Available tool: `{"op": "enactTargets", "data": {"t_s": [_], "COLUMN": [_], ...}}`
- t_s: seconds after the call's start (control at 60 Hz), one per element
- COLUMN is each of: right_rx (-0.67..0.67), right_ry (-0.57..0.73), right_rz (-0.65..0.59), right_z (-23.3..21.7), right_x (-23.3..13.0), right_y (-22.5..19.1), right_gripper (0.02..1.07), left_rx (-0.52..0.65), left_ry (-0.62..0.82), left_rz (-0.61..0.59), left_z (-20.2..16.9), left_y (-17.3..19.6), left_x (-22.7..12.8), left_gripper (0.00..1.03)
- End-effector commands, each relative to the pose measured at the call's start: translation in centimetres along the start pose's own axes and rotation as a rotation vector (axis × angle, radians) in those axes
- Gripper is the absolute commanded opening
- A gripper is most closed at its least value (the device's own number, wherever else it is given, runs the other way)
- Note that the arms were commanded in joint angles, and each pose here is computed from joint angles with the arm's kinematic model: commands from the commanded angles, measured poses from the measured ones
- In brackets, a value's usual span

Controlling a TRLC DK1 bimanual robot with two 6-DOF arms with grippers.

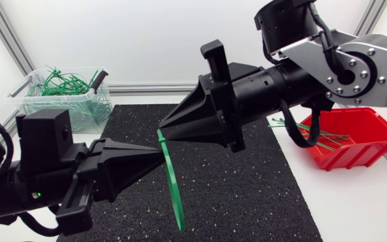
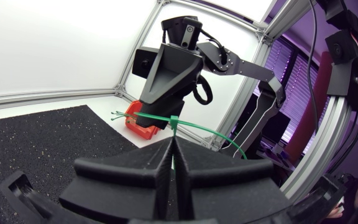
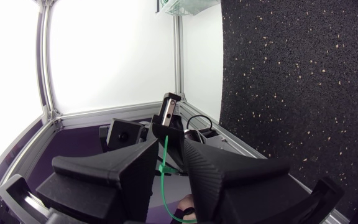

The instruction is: Take a green cable tie from the red box, thread the tail through the head to close it, then place it in the transparent bin on the left.

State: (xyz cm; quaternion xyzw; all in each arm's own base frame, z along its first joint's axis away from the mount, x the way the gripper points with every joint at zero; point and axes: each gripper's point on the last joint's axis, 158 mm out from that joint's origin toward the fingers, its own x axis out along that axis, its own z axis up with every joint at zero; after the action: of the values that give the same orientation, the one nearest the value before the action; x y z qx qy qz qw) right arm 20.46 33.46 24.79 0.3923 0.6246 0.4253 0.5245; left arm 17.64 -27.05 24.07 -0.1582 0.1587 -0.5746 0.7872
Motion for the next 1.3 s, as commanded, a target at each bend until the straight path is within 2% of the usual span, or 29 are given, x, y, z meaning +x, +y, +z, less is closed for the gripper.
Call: {"op": "enactTargets", "data": {"t_s": [0.0,0.067,0.133,0.367,0.467,0.683,1.0,1.283], "right_rx": [-0.024,-0.022,-0.019,-0.029,-0.026,-0.032,-0.036,-0.013], "right_ry": [0.017,0.026,0.030,0.037,0.038,0.024,0.010,0.006], "right_rz": [0.004,0.000,-0.003,-0.003,-0.007,-0.006,-0.007,-0.023], "right_z": [-0.4,-0.5,-0.7,-1.3,-1.2,-1.2,-1.0,1.1], "right_x": [0.3,0.6,0.8,0.9,1.0,0.7,0.3,1.3], "right_y": [0.7,0.5,0.3,0.6,0.4,0.4,0.3,-0.5], "right_gripper": [0.38,0.38,0.29,0.28,0.19,0.08,0.08,0.08], "left_rx": [0.028,0.029,0.028,0.026,0.026,0.025,0.027,0.049], "left_ry": [-0.002,-0.001,0.002,0.008,0.010,0.011,0.011,0.015], "left_rz": [-0.024,-0.029,-0.029,-0.030,-0.034,-0.034,-0.039,-0.098], "left_z": [0.6,0.6,0.5,0.3,0.2,0.0,0.1,0.8], "left_y": [-0.7,-0.9,-0.9,-0.9,-1.0,-1.1,-1.5,-5.0], "left_x": [0.3,0.3,0.4,0.4,0.4,0.2,0.0,0.4], "left_gripper": [0.04,0.04,0.04,0.04,0.04,0.04,0.04,0.04]}}
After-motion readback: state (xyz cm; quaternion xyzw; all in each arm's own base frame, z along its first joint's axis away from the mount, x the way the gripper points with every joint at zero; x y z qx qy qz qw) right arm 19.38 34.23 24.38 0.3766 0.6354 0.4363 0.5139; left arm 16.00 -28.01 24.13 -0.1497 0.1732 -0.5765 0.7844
